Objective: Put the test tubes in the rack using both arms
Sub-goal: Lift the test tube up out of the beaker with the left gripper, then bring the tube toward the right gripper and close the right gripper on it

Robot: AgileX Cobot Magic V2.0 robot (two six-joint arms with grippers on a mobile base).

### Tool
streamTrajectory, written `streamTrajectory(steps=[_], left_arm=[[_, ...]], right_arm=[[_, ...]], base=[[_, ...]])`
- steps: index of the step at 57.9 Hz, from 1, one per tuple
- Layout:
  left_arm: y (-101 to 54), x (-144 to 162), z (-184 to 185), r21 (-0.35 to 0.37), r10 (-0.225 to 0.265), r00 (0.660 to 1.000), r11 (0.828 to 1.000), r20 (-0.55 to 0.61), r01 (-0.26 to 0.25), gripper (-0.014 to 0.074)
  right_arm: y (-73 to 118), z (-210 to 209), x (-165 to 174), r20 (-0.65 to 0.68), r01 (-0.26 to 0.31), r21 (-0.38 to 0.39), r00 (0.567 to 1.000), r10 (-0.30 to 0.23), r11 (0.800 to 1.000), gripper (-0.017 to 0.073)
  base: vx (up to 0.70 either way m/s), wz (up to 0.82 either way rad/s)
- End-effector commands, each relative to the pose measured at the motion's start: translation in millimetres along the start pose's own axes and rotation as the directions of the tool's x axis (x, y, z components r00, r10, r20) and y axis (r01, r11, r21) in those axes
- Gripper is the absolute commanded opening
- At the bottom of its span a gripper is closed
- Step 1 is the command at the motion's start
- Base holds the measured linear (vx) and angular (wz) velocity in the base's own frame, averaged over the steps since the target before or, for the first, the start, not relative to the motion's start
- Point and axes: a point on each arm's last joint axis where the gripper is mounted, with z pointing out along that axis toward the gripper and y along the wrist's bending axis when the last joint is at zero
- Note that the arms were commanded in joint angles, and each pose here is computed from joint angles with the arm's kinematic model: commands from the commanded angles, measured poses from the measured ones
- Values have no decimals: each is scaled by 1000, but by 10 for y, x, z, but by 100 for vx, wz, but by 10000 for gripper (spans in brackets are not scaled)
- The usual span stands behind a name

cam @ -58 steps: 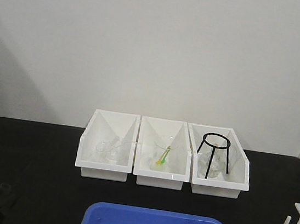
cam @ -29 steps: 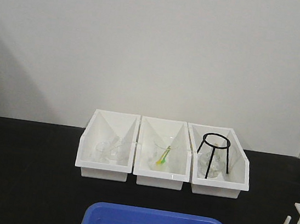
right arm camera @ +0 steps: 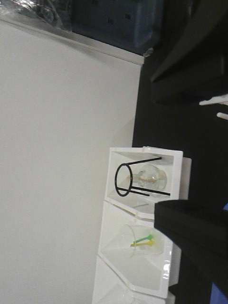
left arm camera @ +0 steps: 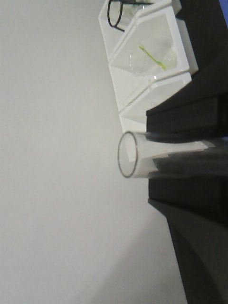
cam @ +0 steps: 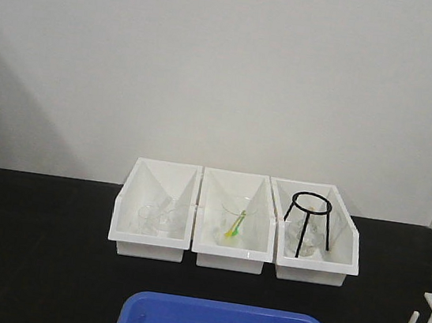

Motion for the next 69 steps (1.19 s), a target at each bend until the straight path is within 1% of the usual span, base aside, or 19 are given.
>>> streamTrajectory(steps=[1,4,9,14,18,22,27,34,37,40,44,49,55,58,60,65,69], left_arm=[[-137,-220,27,62,-21,992,998,121,13,-20],[-225,-205,77,99,-21,994,995,110,10,-20],[-383,-181,163,159,-23,994,987,109,6,-20],[-555,-173,257,219,-27,993,976,119,1,-20],[-665,-181,315,254,-35,991,967,129,1,-20],[-784,-184,378,292,-61,991,956,122,23,-20],[-939,-195,451,339,-99,990,939,101,60,-20],[-1136,-229,488,396,-117,987,916,112,64,-20],[-1210,-249,483,420,-141,985,903,105,84,-20],[-1261,-273,464,441,-173,981,890,94,115,-20],[-1307,-294,431,461,-197,976,878,97,132,-20],[-1344,-306,411,475,-206,973,870,104,133,-20],[-1389,-301,391,489,-205,974,862,98,132,-20],[-1410,-303,379,496,-204,974,859,100,129,-20],[-1422,-305,372,501,-205,973,856,101,128,-20],[-1450,-320,353,513,-194,973,852,125,103,-20],[-1478,-333,333,525,-186,972,847,145,84,-20]], right_arm=[[-13,3,-132,57,-10,4,998,10,1000,478],[3,25,-108,34,-25,-7,999,25,1000,478],[82,75,-76,5,-39,-50,999,40,998,478],[229,136,-47,-17,-33,-123,999,31,992,478],[390,184,-19,-35,-24,-198,999,18,980,478],[571,214,-1,-38,-12,-277,999,1,961,478],[802,231,8,-20,5,-371,1000,-13,929,478],[1056,238,1,30,23,-462,1000,-10,886,478],[1150,231,-6,53,29,-494,999,-3,869,478],[1234,217,-15,75,35,-522,997,6,852,478],[1334,196,-26,101,41,-555,995,19,831,478],[1424,178,-35,126,46,-582,991,35,812,478],[1540,157,-41,156,53,-615,986,55,787,478],[1582,158,-40,164,50,-625,984,69,779,478],[1611,159,-41,168,41,-633,982,85,773,478],[1665,184,-34,165,11,-646,978,127,763,478],[1690,210,-38,158,-33,-656,971,180,754,484]], base=[[0,0],[0,0],[0,0],[0,0],[0,0],[0,0],[0,0],[0,0],[0,0],[0,0],[0,0],[0,0],[0,0],[0,0],[0,0],[0,0],[0,0]])
